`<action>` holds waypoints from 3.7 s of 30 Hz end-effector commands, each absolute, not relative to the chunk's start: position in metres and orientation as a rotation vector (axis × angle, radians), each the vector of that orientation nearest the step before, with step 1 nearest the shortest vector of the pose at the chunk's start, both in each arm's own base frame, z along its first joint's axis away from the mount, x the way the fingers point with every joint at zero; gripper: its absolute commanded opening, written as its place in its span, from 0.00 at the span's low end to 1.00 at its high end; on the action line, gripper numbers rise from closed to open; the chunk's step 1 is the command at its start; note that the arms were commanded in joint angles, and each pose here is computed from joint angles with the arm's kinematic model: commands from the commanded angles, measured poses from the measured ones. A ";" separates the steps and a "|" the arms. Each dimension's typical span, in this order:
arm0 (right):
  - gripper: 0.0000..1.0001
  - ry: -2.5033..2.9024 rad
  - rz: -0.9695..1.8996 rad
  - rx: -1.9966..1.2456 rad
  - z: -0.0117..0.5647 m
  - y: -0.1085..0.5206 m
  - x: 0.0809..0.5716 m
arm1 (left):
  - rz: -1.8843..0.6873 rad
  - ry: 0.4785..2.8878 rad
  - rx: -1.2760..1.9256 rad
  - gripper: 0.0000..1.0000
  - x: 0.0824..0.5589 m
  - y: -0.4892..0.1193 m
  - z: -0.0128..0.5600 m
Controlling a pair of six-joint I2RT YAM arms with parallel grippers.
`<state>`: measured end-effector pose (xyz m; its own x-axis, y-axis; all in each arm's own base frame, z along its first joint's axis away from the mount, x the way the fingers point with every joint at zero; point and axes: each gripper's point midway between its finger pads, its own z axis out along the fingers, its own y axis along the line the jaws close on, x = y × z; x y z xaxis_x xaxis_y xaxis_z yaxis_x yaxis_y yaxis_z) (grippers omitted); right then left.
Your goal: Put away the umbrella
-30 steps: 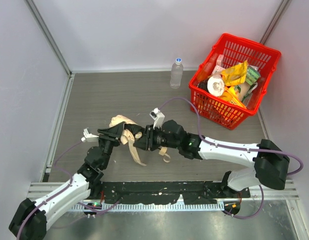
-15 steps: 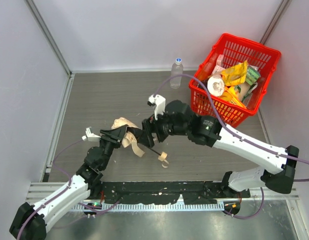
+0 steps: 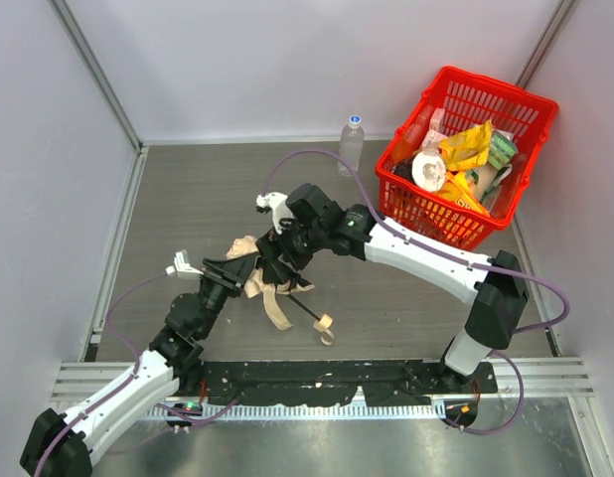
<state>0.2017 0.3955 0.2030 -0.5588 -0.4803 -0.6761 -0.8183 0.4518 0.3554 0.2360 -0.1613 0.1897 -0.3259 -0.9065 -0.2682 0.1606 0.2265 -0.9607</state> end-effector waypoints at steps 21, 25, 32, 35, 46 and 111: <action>0.60 1.951 1.591 -0.969 0.218 0.420 0.185 | -1.584 1.291 -0.537 0.00 0.218 -0.185 0.256; 0.60 1.915 1.637 -0.960 0.221 0.425 0.185 | -1.592 1.295 -0.528 0.00 0.218 -0.188 0.256; 0.01 1.952 1.605 -0.960 0.211 0.423 0.187 | -1.566 1.327 -0.545 0.00 0.223 -0.190 0.246; 0.01 2.016 1.541 -0.978 0.195 0.411 0.186 | -1.538 1.361 -0.559 0.00 0.227 -0.190 0.237; 0.01 2.118 1.417 -1.019 0.162 0.386 0.205 | -1.310 1.602 -0.698 1.00 0.228 -0.173 0.167; 0.01 2.385 1.262 -1.147 0.055 0.355 0.254 | -0.873 2.186 -0.916 0.93 0.210 -0.196 0.146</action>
